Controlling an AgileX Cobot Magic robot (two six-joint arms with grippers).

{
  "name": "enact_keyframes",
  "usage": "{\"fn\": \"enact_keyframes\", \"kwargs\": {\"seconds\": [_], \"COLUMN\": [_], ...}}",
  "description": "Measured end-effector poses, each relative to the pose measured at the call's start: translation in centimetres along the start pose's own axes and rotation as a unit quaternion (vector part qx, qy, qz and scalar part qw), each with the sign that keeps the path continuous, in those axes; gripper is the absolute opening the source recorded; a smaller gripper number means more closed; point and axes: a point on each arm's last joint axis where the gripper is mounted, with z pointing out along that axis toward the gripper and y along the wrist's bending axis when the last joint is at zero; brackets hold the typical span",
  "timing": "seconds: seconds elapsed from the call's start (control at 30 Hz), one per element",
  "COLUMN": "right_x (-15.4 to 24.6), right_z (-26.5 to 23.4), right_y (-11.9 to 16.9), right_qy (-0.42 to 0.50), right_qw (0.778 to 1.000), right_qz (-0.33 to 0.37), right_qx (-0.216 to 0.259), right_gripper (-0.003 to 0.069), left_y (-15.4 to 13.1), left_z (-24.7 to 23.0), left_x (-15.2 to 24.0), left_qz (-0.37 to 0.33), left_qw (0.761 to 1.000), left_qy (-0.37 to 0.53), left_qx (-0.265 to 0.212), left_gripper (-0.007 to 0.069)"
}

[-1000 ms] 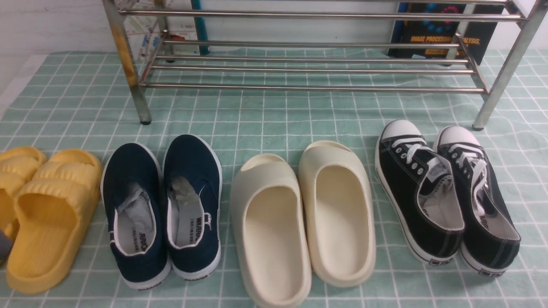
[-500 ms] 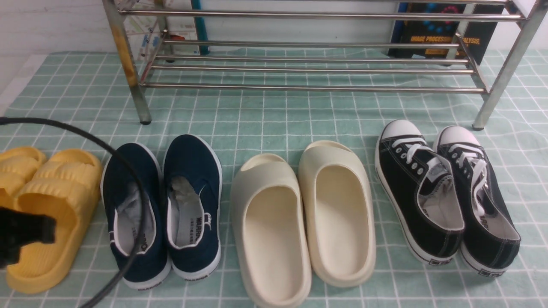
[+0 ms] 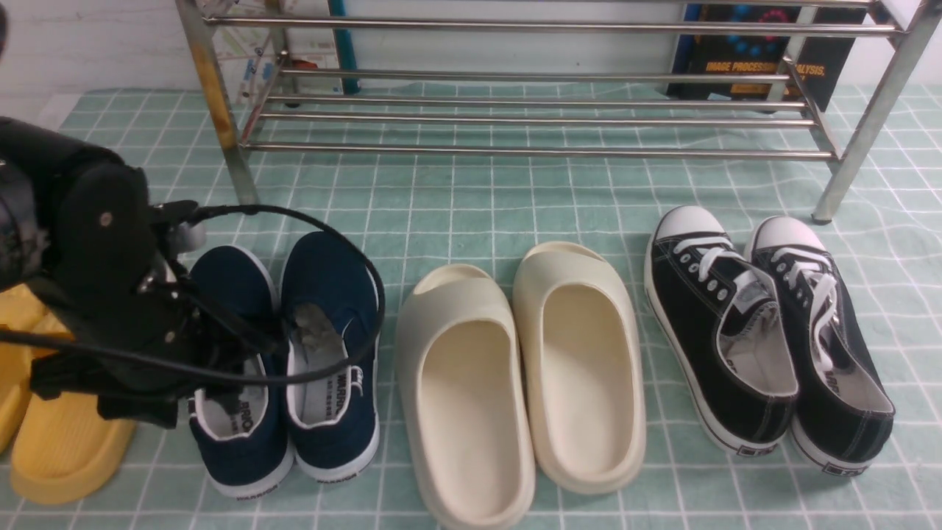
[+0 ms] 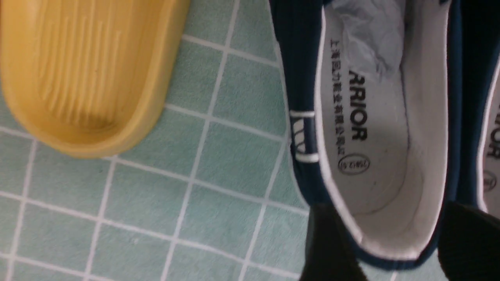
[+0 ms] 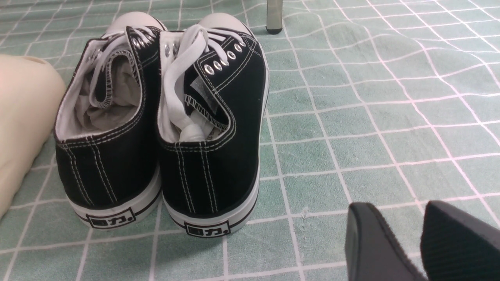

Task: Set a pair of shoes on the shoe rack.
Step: Use the left arm to grab the shoe closest to it

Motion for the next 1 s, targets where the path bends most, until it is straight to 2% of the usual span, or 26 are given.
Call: {"fn": "enact_keyframes", "kwargs": {"seconds": [0.07, 0.27, 0.4, 0.6, 0.77, 1.0], "right_x": [0.0, 0.0, 0.0, 0.0, 0.0, 0.0], "right_z": [0.0, 0.0, 0.0, 0.0, 0.0, 0.0], "right_y": [0.0, 0.0, 0.0, 0.0, 0.0, 0.0], "right_qy": [0.0, 0.0, 0.0, 0.0, 0.0, 0.0], "right_qw": [1.0, 1.0, 1.0, 1.0, 1.0, 1.0], "right_qz": [0.0, 0.0, 0.0, 0.0, 0.0, 0.0], "right_qx": [0.0, 0.0, 0.0, 0.0, 0.0, 0.0], "right_gripper": [0.0239, 0.0239, 0.0239, 0.0239, 0.0239, 0.0239], "left_y": [-0.5, -0.6, 1.3, 2.7, 2.6, 2.4], "left_z": [1.1, 3.4, 4.1, 4.3, 5.0, 7.8], "left_x": [-0.6, -1.4, -2.5, -3.3, -3.7, -3.7], "left_qz": [-0.02, -0.05, -0.087, -0.082, -0.063, -0.057], "left_qw": [1.0, 0.999, 0.996, 0.996, 0.998, 0.997], "left_qy": [-0.005, 0.001, 0.009, 0.015, 0.012, 0.046], "left_qx": [0.003, -0.021, -0.029, -0.014, -0.002, -0.016], "left_gripper": [0.0437, 0.0456, 0.0455, 0.0435, 0.0367, 0.0244]}}
